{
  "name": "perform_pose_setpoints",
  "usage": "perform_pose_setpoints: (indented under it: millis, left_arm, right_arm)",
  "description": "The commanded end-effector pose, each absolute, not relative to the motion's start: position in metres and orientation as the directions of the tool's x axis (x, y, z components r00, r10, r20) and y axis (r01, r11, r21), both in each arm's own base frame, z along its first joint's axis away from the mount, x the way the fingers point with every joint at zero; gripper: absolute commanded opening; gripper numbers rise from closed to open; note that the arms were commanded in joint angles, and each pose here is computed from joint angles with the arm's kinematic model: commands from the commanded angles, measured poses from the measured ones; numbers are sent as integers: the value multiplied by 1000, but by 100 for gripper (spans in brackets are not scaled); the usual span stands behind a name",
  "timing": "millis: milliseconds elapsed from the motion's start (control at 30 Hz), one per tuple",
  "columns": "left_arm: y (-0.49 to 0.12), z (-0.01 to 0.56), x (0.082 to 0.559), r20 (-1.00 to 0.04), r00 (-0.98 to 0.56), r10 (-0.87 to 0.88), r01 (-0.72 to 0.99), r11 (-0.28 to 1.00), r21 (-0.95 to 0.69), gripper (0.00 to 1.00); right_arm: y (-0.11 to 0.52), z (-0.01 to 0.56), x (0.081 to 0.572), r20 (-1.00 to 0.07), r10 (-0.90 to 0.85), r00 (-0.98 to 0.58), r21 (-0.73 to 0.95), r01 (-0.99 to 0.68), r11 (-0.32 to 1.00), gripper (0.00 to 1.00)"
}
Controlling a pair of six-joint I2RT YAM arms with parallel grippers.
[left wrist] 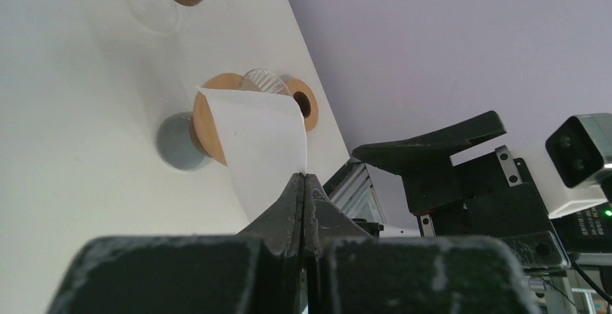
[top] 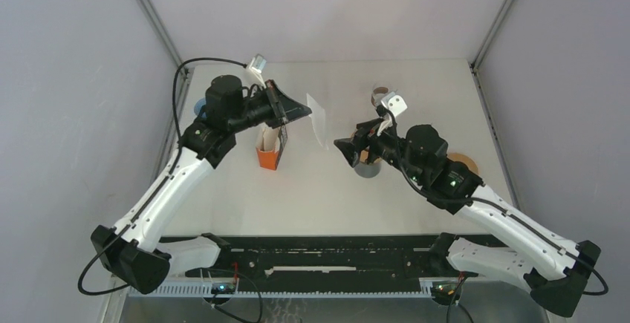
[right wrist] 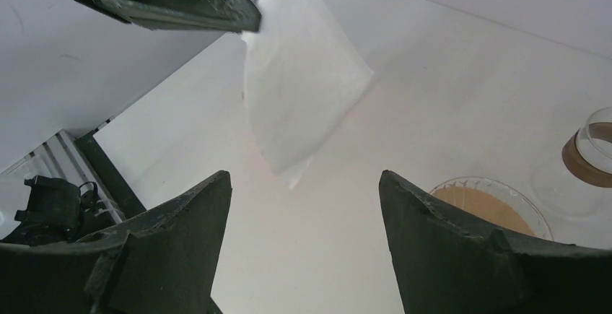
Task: Place the coffee filter in the dripper
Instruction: Pass from the left arm to the right
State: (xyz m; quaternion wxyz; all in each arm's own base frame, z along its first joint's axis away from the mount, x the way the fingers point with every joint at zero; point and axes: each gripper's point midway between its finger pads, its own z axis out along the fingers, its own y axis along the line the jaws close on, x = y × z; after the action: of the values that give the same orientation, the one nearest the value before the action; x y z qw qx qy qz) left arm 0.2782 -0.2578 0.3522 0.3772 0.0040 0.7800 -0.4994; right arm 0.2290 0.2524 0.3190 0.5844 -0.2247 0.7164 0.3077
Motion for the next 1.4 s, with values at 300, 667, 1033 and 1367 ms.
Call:
perform_pose_setpoints:
  millis: [300, 667, 1033, 1367]
  left_arm:
    - [-292, 369, 271, -600, -720, -349, 441, 438, -784, 0]
    - [-296, 368, 270, -595, -727, -343, 438, 435, -787, 0]
    - [-296, 369, 268, -597, -723, -347, 440, 436, -785, 0]
    - [-294, 366, 267, -595, -722, -353, 428, 447, -786, 0]
  right_arm:
    - [267, 344, 239, -988, 59, -140, 136, -644, 753, 82]
    - [275, 330, 243, -986, 31, -166, 131, -635, 761, 79]
    - [276, 320, 250, -983, 16, -185, 127, -608, 784, 72]
    - [265, 320, 253, -982, 25, -185, 126, -558, 820, 56]
